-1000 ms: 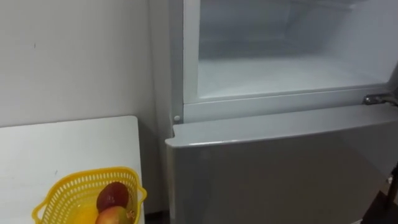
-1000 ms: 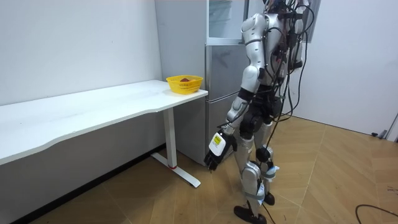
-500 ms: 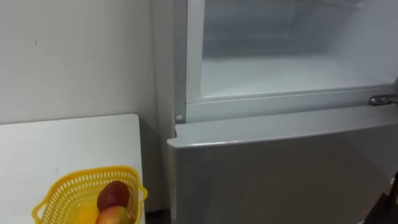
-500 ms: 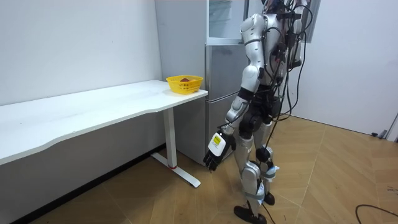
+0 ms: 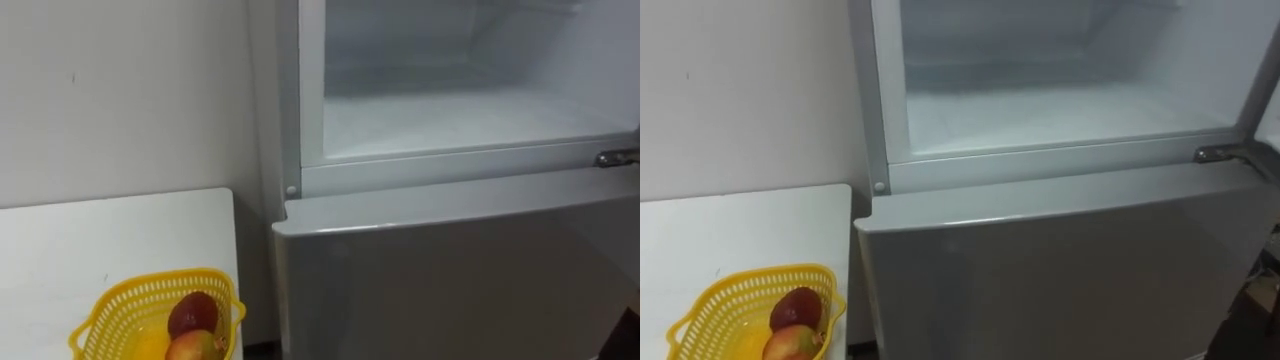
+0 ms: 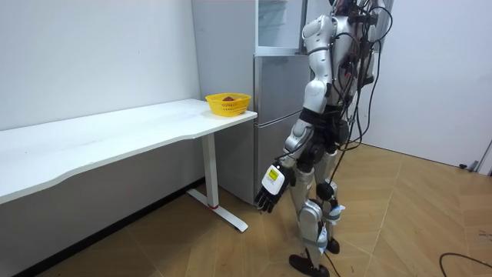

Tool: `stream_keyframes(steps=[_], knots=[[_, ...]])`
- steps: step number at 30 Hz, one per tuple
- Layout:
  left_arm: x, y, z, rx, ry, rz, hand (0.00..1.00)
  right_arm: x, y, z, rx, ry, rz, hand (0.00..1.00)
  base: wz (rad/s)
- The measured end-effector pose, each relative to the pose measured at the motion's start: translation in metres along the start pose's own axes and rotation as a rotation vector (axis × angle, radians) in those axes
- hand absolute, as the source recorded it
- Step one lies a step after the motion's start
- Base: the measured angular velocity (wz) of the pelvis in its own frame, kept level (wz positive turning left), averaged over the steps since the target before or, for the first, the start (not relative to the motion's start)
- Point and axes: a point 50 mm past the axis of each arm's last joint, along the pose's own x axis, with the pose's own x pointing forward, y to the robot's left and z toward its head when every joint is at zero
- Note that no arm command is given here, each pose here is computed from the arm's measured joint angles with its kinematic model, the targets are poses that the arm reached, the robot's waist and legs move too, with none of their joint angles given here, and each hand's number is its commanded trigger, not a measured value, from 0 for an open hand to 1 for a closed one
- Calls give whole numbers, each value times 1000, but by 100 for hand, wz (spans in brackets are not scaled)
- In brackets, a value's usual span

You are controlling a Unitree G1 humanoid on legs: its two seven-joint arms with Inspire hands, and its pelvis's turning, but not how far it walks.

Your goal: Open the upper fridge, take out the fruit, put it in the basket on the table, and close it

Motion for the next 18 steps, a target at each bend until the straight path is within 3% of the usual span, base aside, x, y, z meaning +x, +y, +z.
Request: stream_keyframes(steps=[6,18], knots=[[0,-4,0,-9,-11,-25,0,-4,7,-4,-160,-59,70,0,-3],[0,-15,-8,-20,43,-78,0,-19,21,-31,-233,32,175,0,-2]])
